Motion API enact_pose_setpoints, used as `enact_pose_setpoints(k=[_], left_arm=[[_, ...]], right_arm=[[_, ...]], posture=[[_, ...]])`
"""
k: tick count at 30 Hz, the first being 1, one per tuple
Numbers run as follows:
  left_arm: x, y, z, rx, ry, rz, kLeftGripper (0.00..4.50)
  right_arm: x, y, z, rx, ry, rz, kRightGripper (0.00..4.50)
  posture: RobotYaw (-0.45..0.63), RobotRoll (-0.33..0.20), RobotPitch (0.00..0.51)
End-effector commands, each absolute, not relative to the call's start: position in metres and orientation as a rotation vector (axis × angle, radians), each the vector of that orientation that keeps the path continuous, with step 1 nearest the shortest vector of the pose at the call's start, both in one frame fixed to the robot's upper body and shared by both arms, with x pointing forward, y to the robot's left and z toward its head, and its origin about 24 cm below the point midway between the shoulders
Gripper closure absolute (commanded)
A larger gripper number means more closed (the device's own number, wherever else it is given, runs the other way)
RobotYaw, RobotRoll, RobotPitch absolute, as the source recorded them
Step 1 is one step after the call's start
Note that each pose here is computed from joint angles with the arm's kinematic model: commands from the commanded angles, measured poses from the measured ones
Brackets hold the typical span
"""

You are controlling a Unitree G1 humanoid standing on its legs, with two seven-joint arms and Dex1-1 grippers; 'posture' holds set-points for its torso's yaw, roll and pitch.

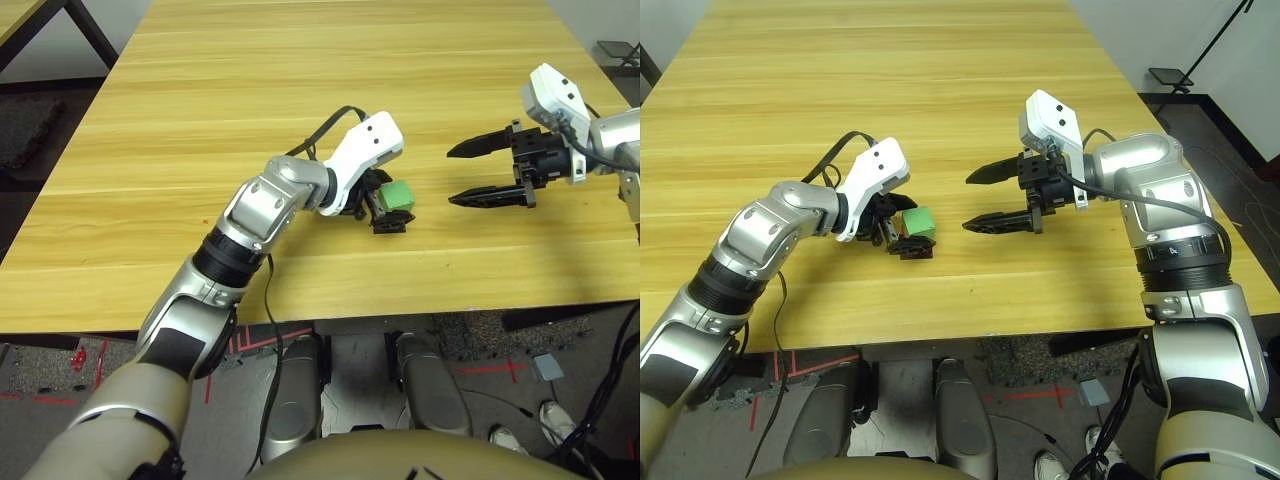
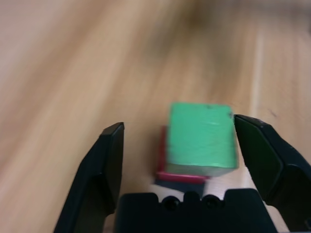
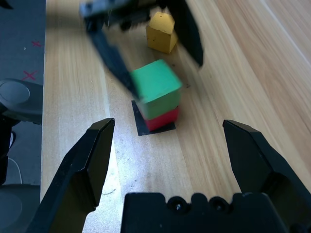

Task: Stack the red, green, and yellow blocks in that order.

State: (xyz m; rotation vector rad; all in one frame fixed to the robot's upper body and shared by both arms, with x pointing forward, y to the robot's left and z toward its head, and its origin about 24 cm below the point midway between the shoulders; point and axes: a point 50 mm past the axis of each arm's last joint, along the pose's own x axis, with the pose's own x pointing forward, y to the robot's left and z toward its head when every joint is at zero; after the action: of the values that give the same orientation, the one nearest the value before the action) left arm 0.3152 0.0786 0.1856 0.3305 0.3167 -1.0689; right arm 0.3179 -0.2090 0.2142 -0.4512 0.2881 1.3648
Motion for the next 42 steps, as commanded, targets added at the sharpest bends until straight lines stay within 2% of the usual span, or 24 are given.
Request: enact_pose_setpoints(k=[1, 6, 11, 15, 25, 42], left_arm=[[0.304, 0.1, 0.204, 0.315, 0.323, -1.002, 0.02], [0.288, 0.129, 0.206, 0.32, 0.385, -0.891, 0.02], [0.283, 0.14, 0.194, 0.284, 0.423, -0.813, 0.02], [0.287, 0.141, 0.174, 0.265, 0.43, -0.733, 0.02], [0.304, 0.134, 0.159, 0.285, 0.406, -0.656, 0.02], [0.314, 0.153, 0.124, 0.342, 0.523, -0.577, 0.02]], right_arm=[[0.32, -0.21, 0.219, -0.46, 0.268, 1.362, 0.0], [0.323, -0.21, 0.221, -0.467, 0.265, 1.363, 0.0], [0.325, -0.208, 0.222, -0.462, 0.257, 1.365, 0.0], [0.326, -0.205, 0.222, -0.459, 0.249, 1.37, 0.0], [0.325, -0.202, 0.224, -0.446, 0.243, 1.374, 0.0], [0.321, -0.2, 0.223, -0.422, 0.242, 1.365, 0.0]], posture=[[0.21, -0.087, 0.126], [0.23, -0.09, 0.12], [0.24, -0.09, 0.114], [0.24, -0.092, 0.114], [0.23, -0.097, 0.118], [0.21, -0.093, 0.128]])
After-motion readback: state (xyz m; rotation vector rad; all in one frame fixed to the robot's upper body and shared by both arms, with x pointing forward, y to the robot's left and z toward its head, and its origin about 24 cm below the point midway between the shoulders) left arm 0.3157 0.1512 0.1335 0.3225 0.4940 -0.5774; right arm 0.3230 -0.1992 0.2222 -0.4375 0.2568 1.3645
